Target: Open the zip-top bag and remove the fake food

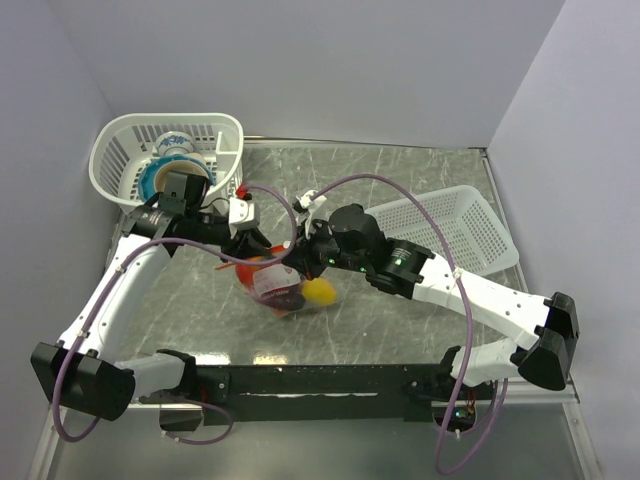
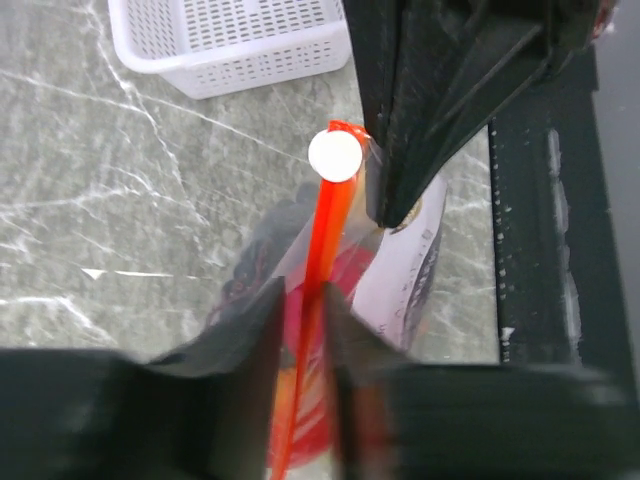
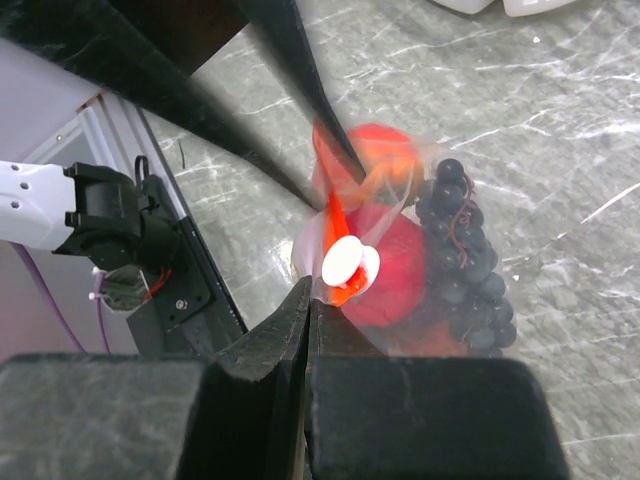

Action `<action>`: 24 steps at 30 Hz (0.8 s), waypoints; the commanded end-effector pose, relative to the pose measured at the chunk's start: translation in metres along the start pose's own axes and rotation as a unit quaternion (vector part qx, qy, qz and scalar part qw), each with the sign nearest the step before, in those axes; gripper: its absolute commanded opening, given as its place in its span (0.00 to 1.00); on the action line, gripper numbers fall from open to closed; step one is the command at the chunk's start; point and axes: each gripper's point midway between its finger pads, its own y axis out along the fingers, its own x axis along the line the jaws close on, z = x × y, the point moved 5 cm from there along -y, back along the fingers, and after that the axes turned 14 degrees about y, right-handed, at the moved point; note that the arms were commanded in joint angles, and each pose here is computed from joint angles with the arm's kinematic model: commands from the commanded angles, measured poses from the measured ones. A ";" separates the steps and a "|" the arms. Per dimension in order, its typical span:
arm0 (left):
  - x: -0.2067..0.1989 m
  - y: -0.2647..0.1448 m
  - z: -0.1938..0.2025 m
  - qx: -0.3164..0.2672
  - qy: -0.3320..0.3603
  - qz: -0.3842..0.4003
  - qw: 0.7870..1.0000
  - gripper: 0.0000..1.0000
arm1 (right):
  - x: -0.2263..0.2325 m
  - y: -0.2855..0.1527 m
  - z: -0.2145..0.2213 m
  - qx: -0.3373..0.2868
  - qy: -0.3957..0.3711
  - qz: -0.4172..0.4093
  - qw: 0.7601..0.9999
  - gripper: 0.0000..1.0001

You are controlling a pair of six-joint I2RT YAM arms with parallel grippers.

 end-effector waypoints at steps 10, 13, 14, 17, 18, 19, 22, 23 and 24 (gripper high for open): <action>-0.015 -0.001 -0.006 -0.007 0.002 0.061 0.998 0.01 | 0.020 -0.007 -0.034 -0.060 -0.022 -0.024 0.998 0.00; -0.017 -0.004 -0.006 0.003 -0.001 0.066 0.998 0.01 | 0.017 -0.008 -0.040 -0.071 -0.029 -0.003 0.997 0.06; -0.015 -0.008 -0.008 0.012 0.006 0.060 0.998 0.01 | 0.014 -0.009 -0.042 -0.074 -0.031 0.006 0.997 0.16; -0.016 -0.022 -0.014 0.031 0.020 0.045 0.998 0.01 | 0.003 -0.013 -0.040 -0.087 -0.045 0.034 0.995 0.35; -0.016 -0.026 -0.016 0.035 0.026 0.040 0.998 0.01 | 0.004 -0.019 -0.041 -0.095 -0.053 0.030 0.994 0.39; -0.016 -0.031 -0.019 0.040 0.034 0.030 0.998 0.01 | 0.002 -0.023 -0.042 -0.106 -0.055 0.037 0.992 0.43; -0.019 -0.039 -0.027 0.046 0.052 0.009 0.998 0.01 | 0.001 -0.033 -0.039 -0.131 -0.069 0.020 0.989 0.52; -0.019 -0.040 -0.029 0.045 0.056 0.004 0.997 0.01 | 0.000 -0.031 -0.034 -0.137 -0.072 0.013 0.988 0.56; -0.020 -0.041 -0.031 0.041 0.059 0.001 0.997 0.01 | 0.003 -0.036 -0.034 -0.143 -0.080 -0.004 0.987 0.56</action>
